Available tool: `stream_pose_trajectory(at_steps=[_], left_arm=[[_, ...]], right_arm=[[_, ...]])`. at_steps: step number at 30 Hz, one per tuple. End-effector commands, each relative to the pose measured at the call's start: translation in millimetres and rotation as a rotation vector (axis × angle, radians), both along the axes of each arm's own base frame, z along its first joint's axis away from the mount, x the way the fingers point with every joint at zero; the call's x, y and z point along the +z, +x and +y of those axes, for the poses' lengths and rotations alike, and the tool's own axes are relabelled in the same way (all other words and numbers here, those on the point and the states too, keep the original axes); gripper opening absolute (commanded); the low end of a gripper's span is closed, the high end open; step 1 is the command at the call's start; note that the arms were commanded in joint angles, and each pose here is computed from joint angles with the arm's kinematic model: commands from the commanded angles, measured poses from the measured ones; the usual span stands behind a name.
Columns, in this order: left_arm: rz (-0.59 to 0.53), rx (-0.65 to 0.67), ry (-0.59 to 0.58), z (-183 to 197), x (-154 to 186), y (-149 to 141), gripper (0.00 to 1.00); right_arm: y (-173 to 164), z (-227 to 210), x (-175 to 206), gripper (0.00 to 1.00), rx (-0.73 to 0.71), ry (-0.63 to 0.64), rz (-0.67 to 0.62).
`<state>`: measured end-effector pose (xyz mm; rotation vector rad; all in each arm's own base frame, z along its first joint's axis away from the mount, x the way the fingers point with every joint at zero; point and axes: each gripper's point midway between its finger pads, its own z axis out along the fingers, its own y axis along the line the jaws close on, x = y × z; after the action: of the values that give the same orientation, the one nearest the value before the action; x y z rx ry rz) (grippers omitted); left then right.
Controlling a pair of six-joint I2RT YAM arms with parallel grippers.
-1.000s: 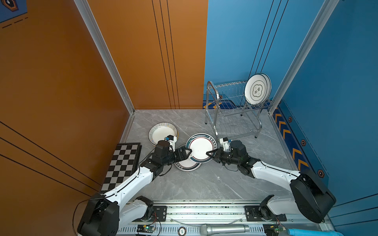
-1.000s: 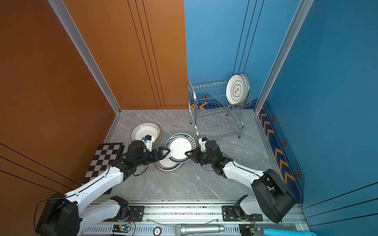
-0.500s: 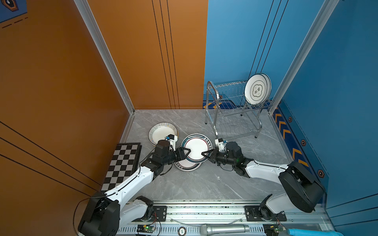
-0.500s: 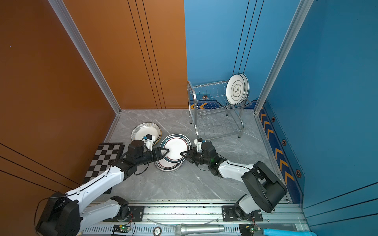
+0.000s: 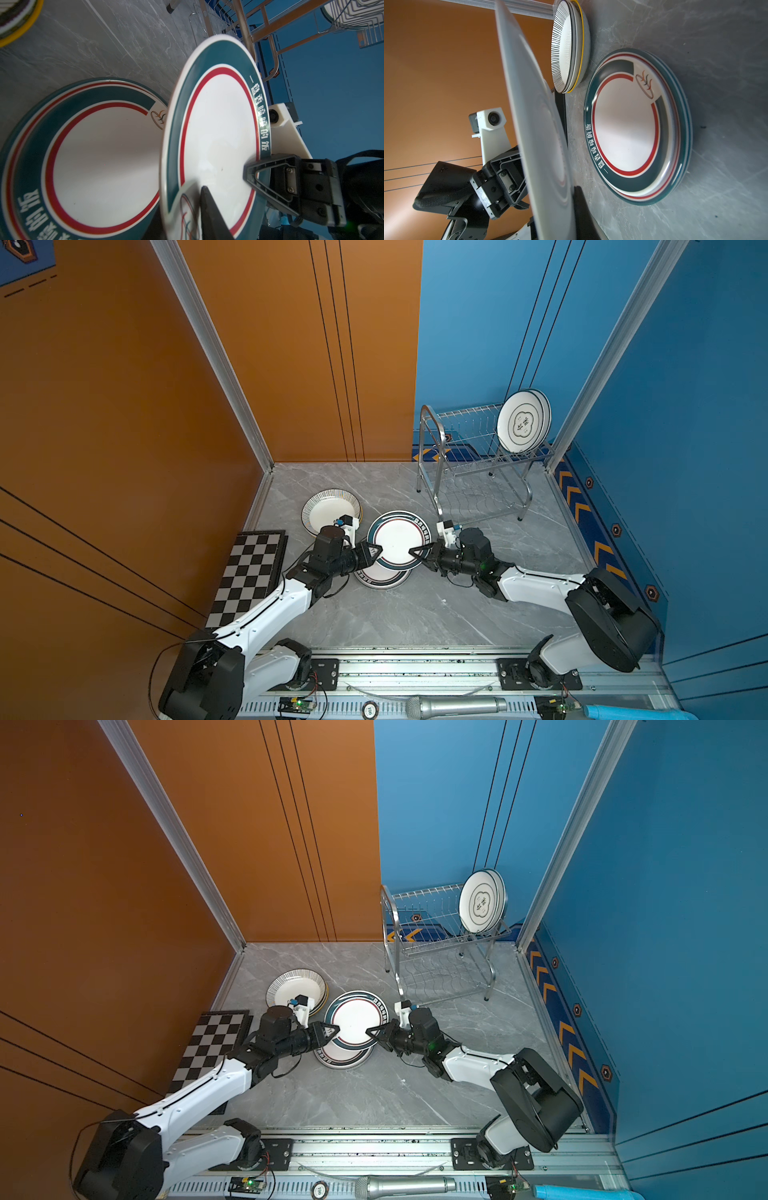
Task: Unload the plates from the dish rack
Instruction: Place the plate among the plates.
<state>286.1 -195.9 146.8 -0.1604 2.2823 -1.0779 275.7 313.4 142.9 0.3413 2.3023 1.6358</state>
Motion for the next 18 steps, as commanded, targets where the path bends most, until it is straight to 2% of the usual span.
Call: stream_pose_trajectory(at_steps=[1, 8, 12, 15, 18], left_arm=[[-0.023, -0.06, -0.019, -8.8, 4.1, -6.0, 0.19], [-0.021, -0.059, -0.021, -7.6, 4.5, -6.9, 0.13], [-0.012, -0.06, -0.016, -6.5, 1.7, -7.7, 0.12], [0.004, -0.049, -0.005, -2.8, -3.3, -6.9, 0.06], [0.009, -0.042, 0.003, -0.3, -4.9, -6.1, 0.02]], right_arm=[[-1.6, 9.3, 3.8, 0.09, 0.032, -0.011, -0.033], [-3.9, 11.8, -3.9, 0.18, 0.043, -0.082, -0.024], [-3.3, 10.0, -3.0, 0.32, 0.034, -0.098, -0.03], [-2.7, 5.0, -4.3, 0.45, 0.022, -0.139, -0.034], [-2.4, -1.0, -6.0, 0.53, 0.009, -0.186, -0.042]])
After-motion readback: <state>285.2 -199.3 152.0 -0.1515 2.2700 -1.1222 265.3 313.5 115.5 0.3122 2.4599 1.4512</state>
